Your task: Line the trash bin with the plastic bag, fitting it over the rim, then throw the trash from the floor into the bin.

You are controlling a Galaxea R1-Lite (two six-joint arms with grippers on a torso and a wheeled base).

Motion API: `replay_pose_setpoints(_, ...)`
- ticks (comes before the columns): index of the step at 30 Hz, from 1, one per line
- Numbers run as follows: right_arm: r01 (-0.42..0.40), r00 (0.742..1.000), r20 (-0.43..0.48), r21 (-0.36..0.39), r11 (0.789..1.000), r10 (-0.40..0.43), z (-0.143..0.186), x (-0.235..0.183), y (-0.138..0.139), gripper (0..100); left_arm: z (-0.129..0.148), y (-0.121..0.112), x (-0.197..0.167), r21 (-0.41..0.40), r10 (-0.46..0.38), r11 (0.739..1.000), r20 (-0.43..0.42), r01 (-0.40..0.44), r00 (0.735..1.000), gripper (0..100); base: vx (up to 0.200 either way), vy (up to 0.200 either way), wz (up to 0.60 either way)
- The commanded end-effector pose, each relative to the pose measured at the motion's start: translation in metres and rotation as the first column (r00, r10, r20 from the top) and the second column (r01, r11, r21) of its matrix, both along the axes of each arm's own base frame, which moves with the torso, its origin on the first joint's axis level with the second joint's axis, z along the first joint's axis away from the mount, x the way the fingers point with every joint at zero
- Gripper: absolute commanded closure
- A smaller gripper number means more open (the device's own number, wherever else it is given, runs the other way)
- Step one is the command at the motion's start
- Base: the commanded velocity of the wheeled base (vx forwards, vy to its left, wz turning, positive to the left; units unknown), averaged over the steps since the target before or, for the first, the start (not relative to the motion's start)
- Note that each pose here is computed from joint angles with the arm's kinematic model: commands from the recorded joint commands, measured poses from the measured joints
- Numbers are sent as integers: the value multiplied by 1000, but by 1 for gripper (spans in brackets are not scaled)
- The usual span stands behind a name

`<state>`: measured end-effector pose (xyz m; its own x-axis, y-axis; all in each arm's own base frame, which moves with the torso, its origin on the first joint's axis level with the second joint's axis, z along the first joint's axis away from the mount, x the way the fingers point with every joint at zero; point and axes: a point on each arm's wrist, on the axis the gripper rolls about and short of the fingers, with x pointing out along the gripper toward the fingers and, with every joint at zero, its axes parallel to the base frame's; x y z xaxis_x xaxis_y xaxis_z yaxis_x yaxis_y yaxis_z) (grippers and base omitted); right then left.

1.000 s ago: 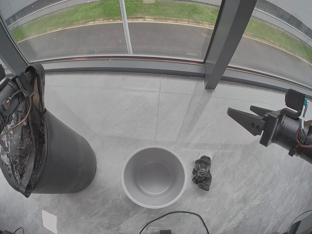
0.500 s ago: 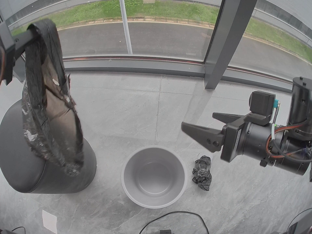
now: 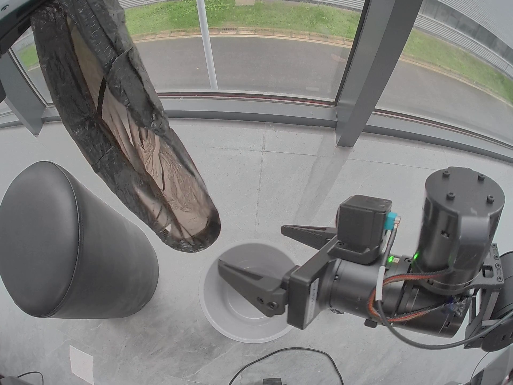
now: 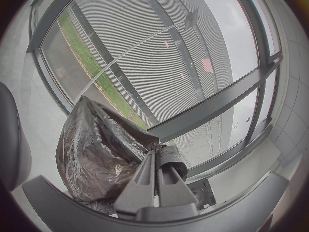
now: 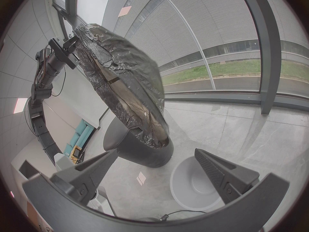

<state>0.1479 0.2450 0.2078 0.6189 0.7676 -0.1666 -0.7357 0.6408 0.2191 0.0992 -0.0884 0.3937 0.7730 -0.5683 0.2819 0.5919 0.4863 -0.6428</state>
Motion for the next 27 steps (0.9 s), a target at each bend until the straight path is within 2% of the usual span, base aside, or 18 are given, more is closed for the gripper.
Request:
replay_pose_setpoints(1, -3, 1000, -15, -23, 1000, 3, -26, 13, 24, 0, 0, -4, 2, -34, -26, 999, -23, 25, 999, 100, 0, 0, 0)
replay_pose_setpoints(6, 4, 1000, -8, -18, 1000, -4, -42, 23, 43, 0, 4, -3, 0, -70, -40, 997, -30, 38, 999, 100, 0, 0, 0)
replay_pose_setpoints(10, 53, 999, 10, 0, 999, -53, -49, 24, 60, 0, 4, -3, -6, -103, -81, 992, -44, 76, 996, 100, 0, 0, 0)
replay_pose_setpoints(14, 61, 998, 11, -1, 998, -61, -52, 24, 61, 0, -2, -9, -4, -91, -110, 990, -71, 103, 991, 100, 0, 0, 0)
replay_pose_setpoints(17, 58, 998, 12, -3, 998, -58, -52, 22, 62, 0, -7, -12, -3, -93, -157, 985, -93, 148, 983, 100, 0, 0, 0)
replay_pose_setpoints(19, 58, 998, 13, -2, 998, -58, -52, 22, 62, 0, -9, -14, -3, -108, -217, 973, -114, 205, 970, 100, 0, 0, 0)
replay_pose_setpoints(27, 74, 997, 7, -1, 997, -74, -54, 27, 61, 0, -12, -13, -6, -147, -283, 954, -145, 263, 948, 100, 0, 0, 0)
